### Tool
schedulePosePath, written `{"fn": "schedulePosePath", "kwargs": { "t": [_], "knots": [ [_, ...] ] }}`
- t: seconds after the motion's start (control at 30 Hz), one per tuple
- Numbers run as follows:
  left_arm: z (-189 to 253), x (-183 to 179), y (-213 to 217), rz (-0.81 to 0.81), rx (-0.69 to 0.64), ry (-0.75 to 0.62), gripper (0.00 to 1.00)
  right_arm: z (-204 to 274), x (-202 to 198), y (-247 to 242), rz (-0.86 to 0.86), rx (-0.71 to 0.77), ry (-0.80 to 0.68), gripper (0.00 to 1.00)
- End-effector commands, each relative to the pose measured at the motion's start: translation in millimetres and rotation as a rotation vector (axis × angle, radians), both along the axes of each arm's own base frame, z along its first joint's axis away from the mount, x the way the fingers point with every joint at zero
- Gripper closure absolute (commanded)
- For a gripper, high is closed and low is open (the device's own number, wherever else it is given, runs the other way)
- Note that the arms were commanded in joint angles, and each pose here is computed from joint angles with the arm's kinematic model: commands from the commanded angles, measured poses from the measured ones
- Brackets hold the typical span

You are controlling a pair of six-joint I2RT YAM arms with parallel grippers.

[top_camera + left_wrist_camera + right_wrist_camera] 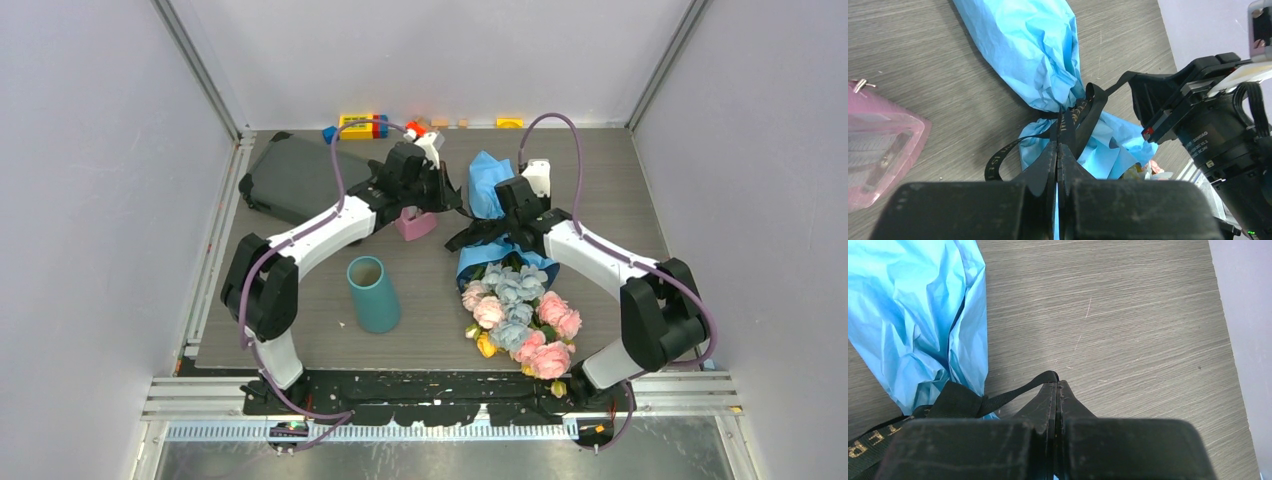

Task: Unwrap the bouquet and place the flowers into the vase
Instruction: Untie the ribbon from the wrapping paper.

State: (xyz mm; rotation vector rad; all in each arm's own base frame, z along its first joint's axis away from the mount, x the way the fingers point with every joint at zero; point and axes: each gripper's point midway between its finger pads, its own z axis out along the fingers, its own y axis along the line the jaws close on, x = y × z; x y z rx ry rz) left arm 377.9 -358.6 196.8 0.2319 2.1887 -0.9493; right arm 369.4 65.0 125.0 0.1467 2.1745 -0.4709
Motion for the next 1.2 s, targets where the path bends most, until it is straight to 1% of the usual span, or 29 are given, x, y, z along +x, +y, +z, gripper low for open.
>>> {"fn": "schedulePosePath", "kwargs": {
  "t": [0.0, 0.13, 0.4, 0.63, 1.17],
  "knots": [
    [18.9, 2.1, 14.1, 0.022, -0.011, -0.053, 1.0, 20.0, 13.0, -12.3, -0.099, 0.018, -0.091, 1.0],
    [14.0, 1.2, 18.9, 0.021, -0.034, -0.027, 1.0, 16.8, 12.4, -23.3, -0.131, 0.046, -0.09, 1.0],
    [21.0, 0.1, 26.9, 0.008, -0.04, -0.067, 1.0, 11.6, 13.2, -45.1, -0.183, 0.159, -0.089, 1.0],
    [25.8, -3.5, 36.3, -0.022, -0.033, -0.1, 1.0, 16.9, 14.3, -72.1, -0.249, 0.178, -0.108, 1.0],
    [24.7, -1.0, 80.0, 0.041, -0.007, -0.093, 1.0, 22.3, 10.9, -107.5, -0.34, 0.171, -0.128, 1.0]
  ]
}}
